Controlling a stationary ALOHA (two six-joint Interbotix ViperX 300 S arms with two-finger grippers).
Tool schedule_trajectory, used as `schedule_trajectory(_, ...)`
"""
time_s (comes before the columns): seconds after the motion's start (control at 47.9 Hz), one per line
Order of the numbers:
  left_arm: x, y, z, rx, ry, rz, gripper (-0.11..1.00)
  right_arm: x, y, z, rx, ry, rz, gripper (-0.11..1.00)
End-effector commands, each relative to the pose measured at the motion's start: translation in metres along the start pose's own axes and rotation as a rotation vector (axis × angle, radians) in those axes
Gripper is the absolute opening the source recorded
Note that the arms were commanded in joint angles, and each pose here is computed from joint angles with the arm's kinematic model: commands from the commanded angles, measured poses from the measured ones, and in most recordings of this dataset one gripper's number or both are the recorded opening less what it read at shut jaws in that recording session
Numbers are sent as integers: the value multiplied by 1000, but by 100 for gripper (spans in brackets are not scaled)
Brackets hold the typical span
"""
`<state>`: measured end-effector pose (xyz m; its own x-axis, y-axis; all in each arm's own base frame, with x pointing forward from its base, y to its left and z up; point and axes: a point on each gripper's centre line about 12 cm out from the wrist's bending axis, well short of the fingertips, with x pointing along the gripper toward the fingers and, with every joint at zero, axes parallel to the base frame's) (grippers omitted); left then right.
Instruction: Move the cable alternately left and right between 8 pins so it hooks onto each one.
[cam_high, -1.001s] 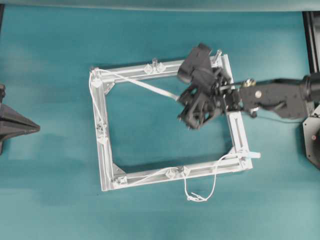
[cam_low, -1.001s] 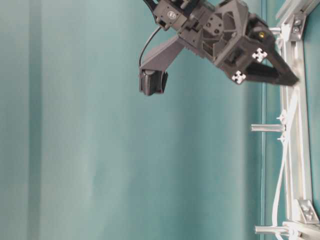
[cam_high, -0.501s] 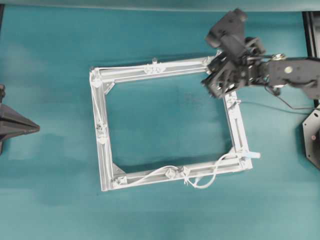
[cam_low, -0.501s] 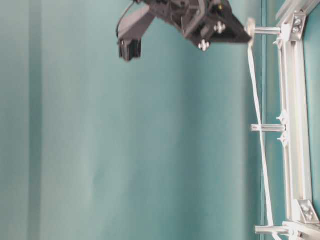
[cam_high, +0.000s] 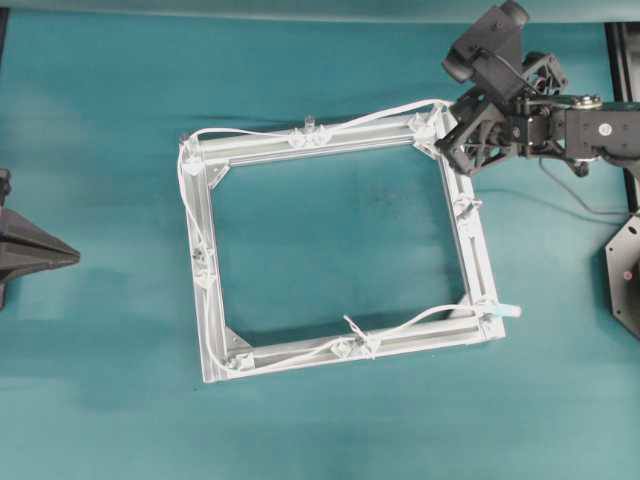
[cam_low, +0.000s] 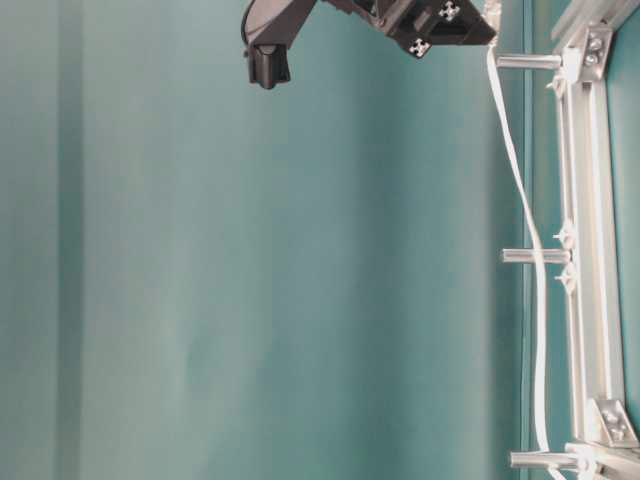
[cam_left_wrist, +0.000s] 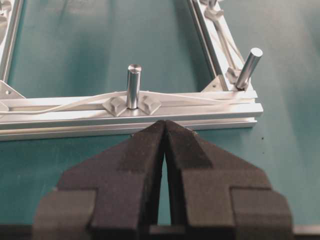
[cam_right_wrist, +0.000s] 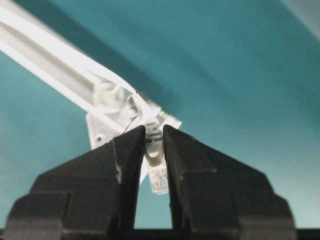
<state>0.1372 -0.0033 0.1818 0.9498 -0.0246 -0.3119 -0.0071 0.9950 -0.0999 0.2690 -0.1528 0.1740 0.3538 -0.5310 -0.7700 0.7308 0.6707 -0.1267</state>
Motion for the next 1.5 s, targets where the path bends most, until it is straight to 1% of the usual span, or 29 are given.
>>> schedule_trajectory(0.0,-1,-1,11,3,-24,-5,1,-4,-3,8,-11,-38,-4,16)
schedule_trajectory(0.188,-1,-1,11,3,-24,-5,1,2,-8,11,-60,-55,-29,16)
schedule_trajectory(0.334,-1,-1,11,3,-24,-5,1,8,-12,14,-69,-71,-17,16)
schedule_trajectory(0.501,-1,-1,11,3,-24,-5,1,12,-14,12,-58,-82,19,16)
schedule_trajectory(0.814,-1,-2,11,3,-24,-6,1,21,-11,-14,-20,-71,136,16)
schedule_trajectory(0.918,-1,-2,11,3,-24,-6,1,22,-10,-20,-3,-63,157,16)
schedule_trajectory(1.064,-1,-1,11,3,-24,-5,1,23,-9,-27,19,-50,165,16)
schedule_trajectory(1.147,-1,-2,11,3,-24,-6,1,23,-9,-30,49,-41,171,16)
schedule_trajectory(1.21,-1,-1,11,3,-24,-5,1,23,-9,-33,84,-32,175,16)
schedule_trajectory(1.252,-1,-1,11,3,-24,-5,1,23,-9,-34,123,-26,178,16)
schedule_trajectory(1.439,-1,-1,11,3,-24,-5,1,22,-6,-34,252,-24,210,16)
schedule_trajectory(1.46,-1,-1,11,3,-24,-5,1,22,-6,-33,271,-24,214,16)
schedule_trajectory(1.481,-1,-1,11,3,-24,-5,1,21,-5,-33,301,-24,219,16)
